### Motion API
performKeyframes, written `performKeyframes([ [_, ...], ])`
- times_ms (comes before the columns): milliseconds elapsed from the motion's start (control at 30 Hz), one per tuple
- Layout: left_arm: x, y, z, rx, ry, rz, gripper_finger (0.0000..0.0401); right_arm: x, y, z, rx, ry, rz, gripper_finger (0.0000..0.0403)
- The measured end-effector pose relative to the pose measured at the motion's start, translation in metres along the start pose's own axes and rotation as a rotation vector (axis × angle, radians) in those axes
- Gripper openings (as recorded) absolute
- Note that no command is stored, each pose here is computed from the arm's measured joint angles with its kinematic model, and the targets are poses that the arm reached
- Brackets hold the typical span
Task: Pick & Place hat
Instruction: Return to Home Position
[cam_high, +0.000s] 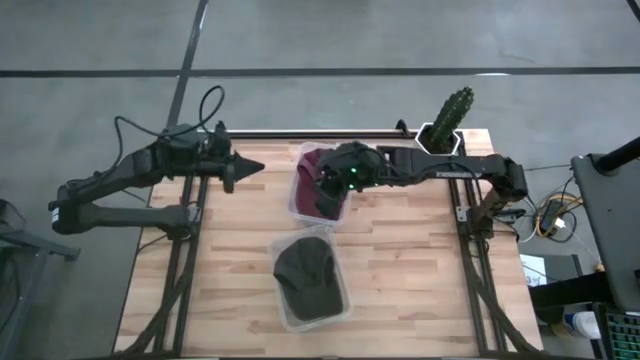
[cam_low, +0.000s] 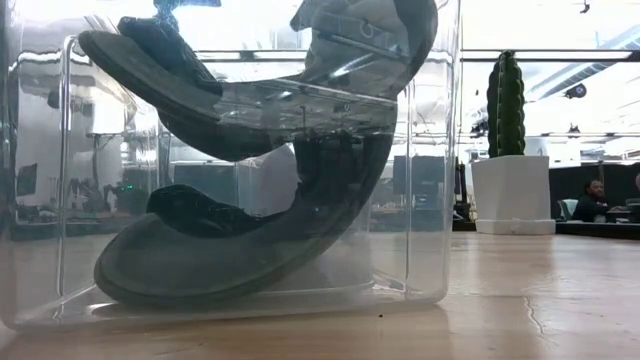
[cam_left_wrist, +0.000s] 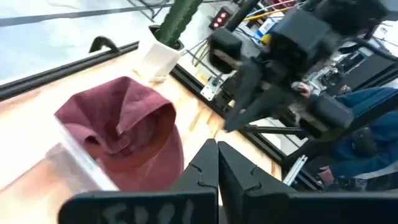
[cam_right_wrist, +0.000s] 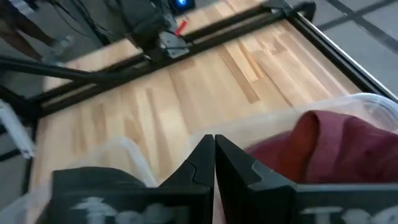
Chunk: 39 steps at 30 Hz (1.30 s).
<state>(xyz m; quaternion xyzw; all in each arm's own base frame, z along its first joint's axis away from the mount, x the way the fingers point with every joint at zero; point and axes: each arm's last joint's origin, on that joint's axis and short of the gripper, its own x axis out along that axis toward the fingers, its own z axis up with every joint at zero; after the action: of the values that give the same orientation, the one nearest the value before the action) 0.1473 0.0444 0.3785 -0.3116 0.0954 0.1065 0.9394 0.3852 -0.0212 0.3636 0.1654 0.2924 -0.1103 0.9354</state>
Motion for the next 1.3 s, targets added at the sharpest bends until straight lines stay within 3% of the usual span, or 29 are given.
performKeyframes([
  [167, -0.018, 0.007, -0.019, 0.013, -0.005, -0.018, 0.0, -0.02, 0.01, -0.009, -0.009, -0.136, 0.086, 0.0008],
  [267, -0.03, 0.013, -0.033, 0.091, -0.04, -0.009, 0.0, -0.043, 0.011, -0.02, -0.001, -0.23, 0.14, 0.0008],
  [500, -0.042, 0.032, -0.065, 0.045, -0.066, 0.022, 0.0, -0.087, -0.012, -0.064, 0.014, -0.237, 0.057, 0.0008],
  [600, -0.041, 0.039, -0.074, 0.096, -0.031, 0.038, 0.0, -0.1, -0.023, -0.081, -0.074, -0.251, 0.006, 0.0008],
  [700, -0.035, 0.047, -0.085, 0.121, -0.015, 0.056, 0.0, -0.106, -0.032, -0.102, -0.043, -0.234, -0.003, 0.0008],
  [833, -0.027, 0.059, -0.098, 0.2, -0.01, 0.109, 0.0, -0.106, -0.041, -0.124, -0.052, -0.322, 0.027, 0.0008],
  [933, -0.02, 0.064, -0.108, 0.232, -0.012, 0.039, 0.0, -0.104, -0.047, -0.141, -0.058, -0.405, 0.069, 0.0008],
  [1100, -0.014, 0.063, -0.121, 0.358, -0.094, -0.292, 0.0, -0.103, -0.053, -0.168, -0.08, -0.503, 0.207, 0.0008],
  [1300, -0.013, 0.074, -0.138, 0.375, -0.178, -0.352, 0.0, -0.102, -0.064, -0.199, -0.065, -0.472, 0.219, 0.0008],
])
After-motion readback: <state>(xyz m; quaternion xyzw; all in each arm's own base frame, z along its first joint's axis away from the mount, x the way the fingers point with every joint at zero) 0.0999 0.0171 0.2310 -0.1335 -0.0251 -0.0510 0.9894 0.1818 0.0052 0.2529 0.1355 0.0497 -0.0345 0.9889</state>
